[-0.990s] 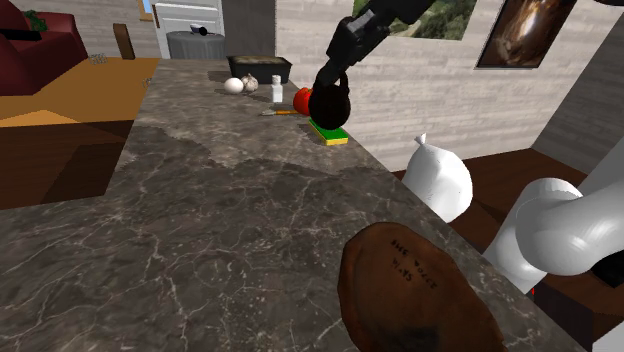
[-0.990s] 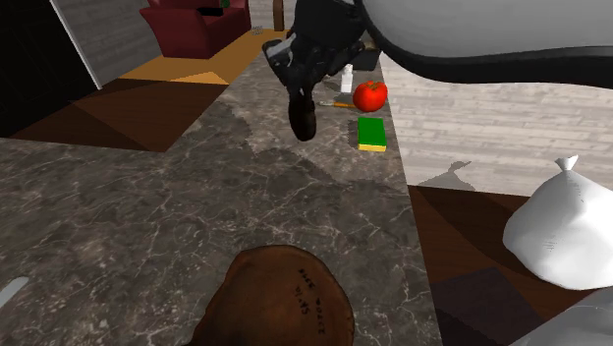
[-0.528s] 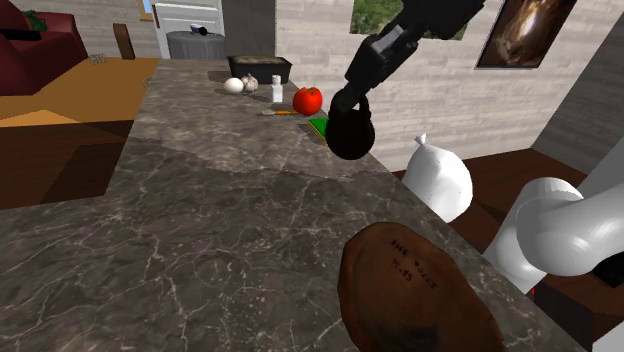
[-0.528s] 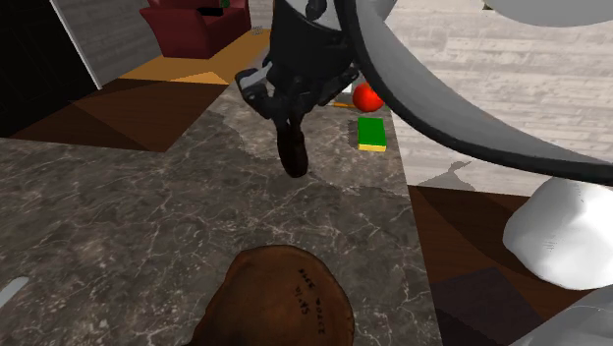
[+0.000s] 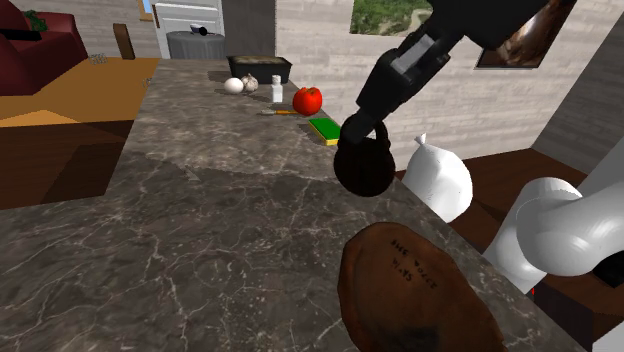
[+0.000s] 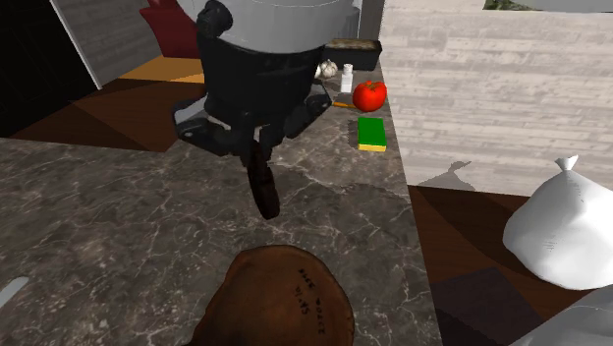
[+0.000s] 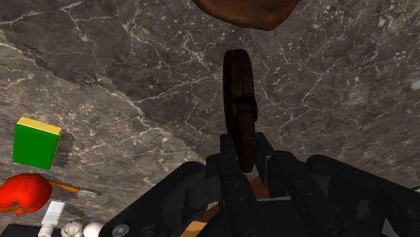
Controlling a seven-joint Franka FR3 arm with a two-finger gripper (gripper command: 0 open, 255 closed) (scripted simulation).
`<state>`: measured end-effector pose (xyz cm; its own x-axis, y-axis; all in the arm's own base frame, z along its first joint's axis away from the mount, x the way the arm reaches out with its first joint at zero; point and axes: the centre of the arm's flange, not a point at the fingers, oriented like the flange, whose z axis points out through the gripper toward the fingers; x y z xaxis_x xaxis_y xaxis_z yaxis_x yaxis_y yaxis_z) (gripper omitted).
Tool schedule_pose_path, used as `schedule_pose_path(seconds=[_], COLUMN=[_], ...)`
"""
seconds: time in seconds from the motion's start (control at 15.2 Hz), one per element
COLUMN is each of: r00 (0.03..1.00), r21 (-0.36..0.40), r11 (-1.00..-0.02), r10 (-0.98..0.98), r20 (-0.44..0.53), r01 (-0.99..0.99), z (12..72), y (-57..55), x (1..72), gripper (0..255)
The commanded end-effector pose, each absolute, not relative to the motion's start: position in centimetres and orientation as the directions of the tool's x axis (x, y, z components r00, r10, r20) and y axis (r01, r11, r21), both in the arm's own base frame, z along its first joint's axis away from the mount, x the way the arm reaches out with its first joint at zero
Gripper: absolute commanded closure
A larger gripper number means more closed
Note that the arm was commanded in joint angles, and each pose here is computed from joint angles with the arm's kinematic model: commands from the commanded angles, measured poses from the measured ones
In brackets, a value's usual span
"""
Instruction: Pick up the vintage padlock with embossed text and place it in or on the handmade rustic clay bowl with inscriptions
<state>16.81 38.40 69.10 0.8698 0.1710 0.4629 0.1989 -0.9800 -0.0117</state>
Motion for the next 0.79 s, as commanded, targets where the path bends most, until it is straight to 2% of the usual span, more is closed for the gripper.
schedule_pose_path(seconds=[0.0,0.07,0.13,0.2,0.33,0.73], r00=[0.792,0.792,0.886,0.886,0.977,0.977], r21=[-0.001,-0.001,-0.010,-0.010,0.003,0.003], r11=[-0.966,-0.966,-0.984,-0.984,-0.985,-0.985], r10=[0.212,0.212,0.154,0.154,0.172,0.172], r20=[0.573,0.573,0.437,0.437,0.123,0.123], r01=[0.259,0.259,0.176,0.176,0.172,0.172], z=[71.2,71.3,68.5,68.5,71.8,68.7], y=[39.1,39.7,38.7,38.7,40.1,40.1], x=[7.1,5.9,16.5,16.5,22.6,23.0], gripper=[255,255,255,0,0,0])
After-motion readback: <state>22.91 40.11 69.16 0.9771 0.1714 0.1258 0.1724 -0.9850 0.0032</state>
